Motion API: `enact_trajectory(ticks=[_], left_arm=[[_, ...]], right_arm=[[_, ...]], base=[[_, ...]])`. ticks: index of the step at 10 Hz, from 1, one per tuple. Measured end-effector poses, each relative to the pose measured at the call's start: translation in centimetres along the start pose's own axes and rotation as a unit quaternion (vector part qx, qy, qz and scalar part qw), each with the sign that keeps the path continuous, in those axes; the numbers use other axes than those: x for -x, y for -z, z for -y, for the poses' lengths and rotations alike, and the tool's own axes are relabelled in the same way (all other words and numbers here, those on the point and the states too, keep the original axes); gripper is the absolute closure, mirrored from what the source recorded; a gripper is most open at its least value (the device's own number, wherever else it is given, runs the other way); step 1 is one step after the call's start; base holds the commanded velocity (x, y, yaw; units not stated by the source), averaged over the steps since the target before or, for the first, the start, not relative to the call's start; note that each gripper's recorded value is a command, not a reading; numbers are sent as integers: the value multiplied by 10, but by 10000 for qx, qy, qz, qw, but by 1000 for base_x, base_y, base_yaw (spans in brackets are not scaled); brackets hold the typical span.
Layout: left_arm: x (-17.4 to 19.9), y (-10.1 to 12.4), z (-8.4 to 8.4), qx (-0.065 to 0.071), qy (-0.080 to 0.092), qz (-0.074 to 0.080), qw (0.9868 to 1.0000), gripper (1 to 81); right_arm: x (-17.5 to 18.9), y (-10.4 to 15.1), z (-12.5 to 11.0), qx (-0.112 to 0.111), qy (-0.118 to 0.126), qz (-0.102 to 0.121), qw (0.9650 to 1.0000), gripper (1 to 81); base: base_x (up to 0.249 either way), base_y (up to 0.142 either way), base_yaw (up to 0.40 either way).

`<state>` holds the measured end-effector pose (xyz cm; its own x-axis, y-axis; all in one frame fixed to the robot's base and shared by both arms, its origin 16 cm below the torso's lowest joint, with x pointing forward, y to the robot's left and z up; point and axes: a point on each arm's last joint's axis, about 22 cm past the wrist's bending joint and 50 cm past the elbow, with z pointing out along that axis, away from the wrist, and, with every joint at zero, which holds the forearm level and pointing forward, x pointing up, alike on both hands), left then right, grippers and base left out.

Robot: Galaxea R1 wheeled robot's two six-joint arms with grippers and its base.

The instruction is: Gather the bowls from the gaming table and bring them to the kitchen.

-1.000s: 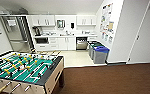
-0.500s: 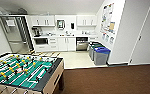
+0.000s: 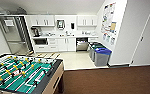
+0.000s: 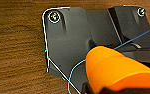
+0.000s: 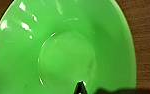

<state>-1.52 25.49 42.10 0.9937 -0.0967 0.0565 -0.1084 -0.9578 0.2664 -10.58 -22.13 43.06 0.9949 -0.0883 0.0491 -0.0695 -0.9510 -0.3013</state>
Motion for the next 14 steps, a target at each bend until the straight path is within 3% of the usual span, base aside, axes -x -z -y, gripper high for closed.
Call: enact_trajectory(ticks=[14], left_arm=[[2,-1,-5,29,9,20,10000,811]], right_arm=[[-11,-4,1,16,93,8,10000,811]], base=[[135,0,0]])
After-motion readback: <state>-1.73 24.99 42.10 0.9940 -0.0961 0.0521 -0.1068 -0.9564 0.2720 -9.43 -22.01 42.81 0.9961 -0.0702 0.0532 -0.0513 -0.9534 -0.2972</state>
